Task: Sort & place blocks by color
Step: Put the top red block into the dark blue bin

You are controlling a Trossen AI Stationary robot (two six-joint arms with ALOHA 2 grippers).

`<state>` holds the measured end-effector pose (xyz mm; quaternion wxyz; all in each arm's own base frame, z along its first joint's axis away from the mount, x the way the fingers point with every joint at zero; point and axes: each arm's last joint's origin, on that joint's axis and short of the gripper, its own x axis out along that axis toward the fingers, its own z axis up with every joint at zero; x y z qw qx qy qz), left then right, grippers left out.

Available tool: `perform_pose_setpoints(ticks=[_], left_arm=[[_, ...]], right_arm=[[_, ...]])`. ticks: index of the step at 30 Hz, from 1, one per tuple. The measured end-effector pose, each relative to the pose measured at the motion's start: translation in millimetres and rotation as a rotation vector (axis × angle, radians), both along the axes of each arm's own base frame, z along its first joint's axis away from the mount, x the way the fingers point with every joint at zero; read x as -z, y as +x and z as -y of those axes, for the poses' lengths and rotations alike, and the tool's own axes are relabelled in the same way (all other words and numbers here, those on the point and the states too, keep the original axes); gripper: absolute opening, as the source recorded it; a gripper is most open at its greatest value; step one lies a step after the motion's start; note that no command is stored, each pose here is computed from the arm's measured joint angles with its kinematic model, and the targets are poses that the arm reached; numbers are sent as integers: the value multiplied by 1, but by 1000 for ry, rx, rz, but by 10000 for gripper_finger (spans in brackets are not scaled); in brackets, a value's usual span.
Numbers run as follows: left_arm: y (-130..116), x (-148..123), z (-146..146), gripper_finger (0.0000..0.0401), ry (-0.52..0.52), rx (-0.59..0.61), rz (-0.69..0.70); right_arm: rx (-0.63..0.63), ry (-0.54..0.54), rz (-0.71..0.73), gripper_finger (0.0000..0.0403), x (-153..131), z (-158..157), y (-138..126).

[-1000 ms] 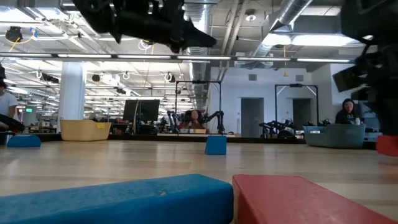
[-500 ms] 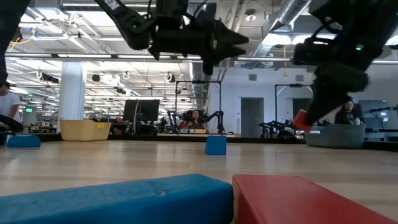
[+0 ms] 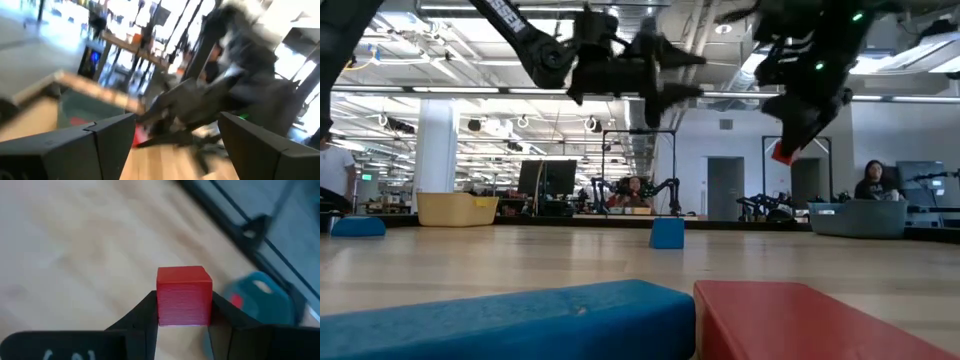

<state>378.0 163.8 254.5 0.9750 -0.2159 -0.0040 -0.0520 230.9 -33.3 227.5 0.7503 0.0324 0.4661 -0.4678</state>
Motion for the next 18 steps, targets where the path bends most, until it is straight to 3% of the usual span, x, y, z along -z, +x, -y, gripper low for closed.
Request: perform_pose_setpoints(ticks=[7,13,18], left_arm=[[-33,-30,-10,275,88,-49,63],[-36,-31,-9,275,166,-57,47],[-40,-30,-18,275,185,-137,37]], right_arm=[[255,74,-78,131,5,66,-25],[442,109,-131,133,6,97,-51],[613,98,-34,138,16,118,-66]])
